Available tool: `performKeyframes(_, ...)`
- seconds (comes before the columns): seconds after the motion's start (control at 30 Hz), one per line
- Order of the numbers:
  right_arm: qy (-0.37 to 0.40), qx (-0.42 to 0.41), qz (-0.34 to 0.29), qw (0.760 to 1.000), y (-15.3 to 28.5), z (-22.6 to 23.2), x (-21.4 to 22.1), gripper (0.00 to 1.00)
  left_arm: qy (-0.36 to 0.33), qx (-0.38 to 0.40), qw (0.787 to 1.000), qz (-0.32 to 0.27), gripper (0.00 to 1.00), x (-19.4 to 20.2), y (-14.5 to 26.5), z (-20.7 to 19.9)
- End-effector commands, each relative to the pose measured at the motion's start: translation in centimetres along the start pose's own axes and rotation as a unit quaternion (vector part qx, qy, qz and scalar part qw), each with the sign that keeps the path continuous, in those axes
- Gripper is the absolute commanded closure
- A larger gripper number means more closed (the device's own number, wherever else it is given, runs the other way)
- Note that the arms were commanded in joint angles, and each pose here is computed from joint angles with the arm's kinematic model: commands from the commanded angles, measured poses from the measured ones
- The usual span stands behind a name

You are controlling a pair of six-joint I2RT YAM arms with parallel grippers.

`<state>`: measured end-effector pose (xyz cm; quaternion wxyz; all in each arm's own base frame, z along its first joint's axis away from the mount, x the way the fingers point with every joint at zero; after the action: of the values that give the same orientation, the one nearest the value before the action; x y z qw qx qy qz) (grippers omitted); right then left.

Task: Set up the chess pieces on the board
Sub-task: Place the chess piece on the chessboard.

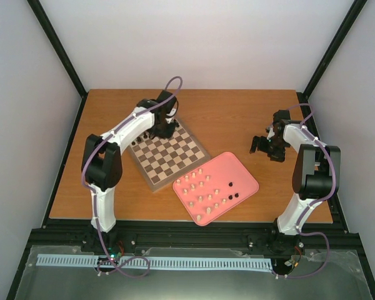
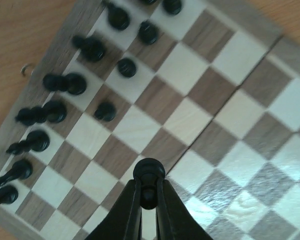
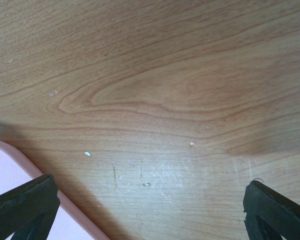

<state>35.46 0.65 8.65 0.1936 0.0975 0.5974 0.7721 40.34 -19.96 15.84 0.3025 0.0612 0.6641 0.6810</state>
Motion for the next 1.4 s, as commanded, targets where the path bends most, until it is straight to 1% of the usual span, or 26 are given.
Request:
performKeyframes(0.0,0.006,-0.003,-0.006,1.000,0.2,0.4,-0.2,0.00,0.032,-0.034,0.999,0.021,0.97,1.6,-0.4,2.5)
performKeyframes(0.13,0.005,-0.002,-0.005,1.000,0.1,0.3,-0.1,0.00,0.053,-0.054,0.996,0.038,0.97,2.6,-2.1,4.5)
performKeyframes(0.27,0.006,0.002,-0.005,1.000,0.1,0.2,-0.1,0.00,0.061,-0.060,0.995,0.055,0.98,3.2,-3.7,5.5)
performKeyframes(0.5,0.006,0.004,-0.003,1.000,0.0,0.1,0.0,0.00,0.071,-0.068,0.994,0.057,0.97,3.0,-4.9,6.6)
performKeyframes(0.8,0.007,0.006,-0.002,1.000,0.0,0.1,0.0,0.00,0.073,-0.070,0.993,0.055,0.97,2.5,-5.8,7.0)
performKeyframes(1.03,0.006,0.006,-0.001,1.000,-0.1,0.0,-0.1,0.00,0.076,-0.074,0.993,0.043,0.95,1.8,-6.0,7.3)
performKeyframes(1.1,0.007,0.006,-0.006,1.000,0.0,0.1,-0.2,0.00,0.078,-0.075,0.993,0.042,0.95,1.7,-6.1,7.4)
performKeyframes(1.37,0.021,-0.015,-0.060,0.998,2.5,1.2,-1.3,0.00,0.078,-0.073,0.993,0.042,0.95,1.4,-6.7,7.4)
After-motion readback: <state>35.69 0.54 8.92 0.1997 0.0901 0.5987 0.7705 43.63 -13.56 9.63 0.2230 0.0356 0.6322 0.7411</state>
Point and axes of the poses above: each gripper's point midway between its finger pads, its own y axis back along the fingers, its own z axis along the line the jaws close on, x = y × z, the point moved 4 cm from there along y, back along the fingers, and after that the axes turned 10 degrees about -y, right-handed, at the moved point
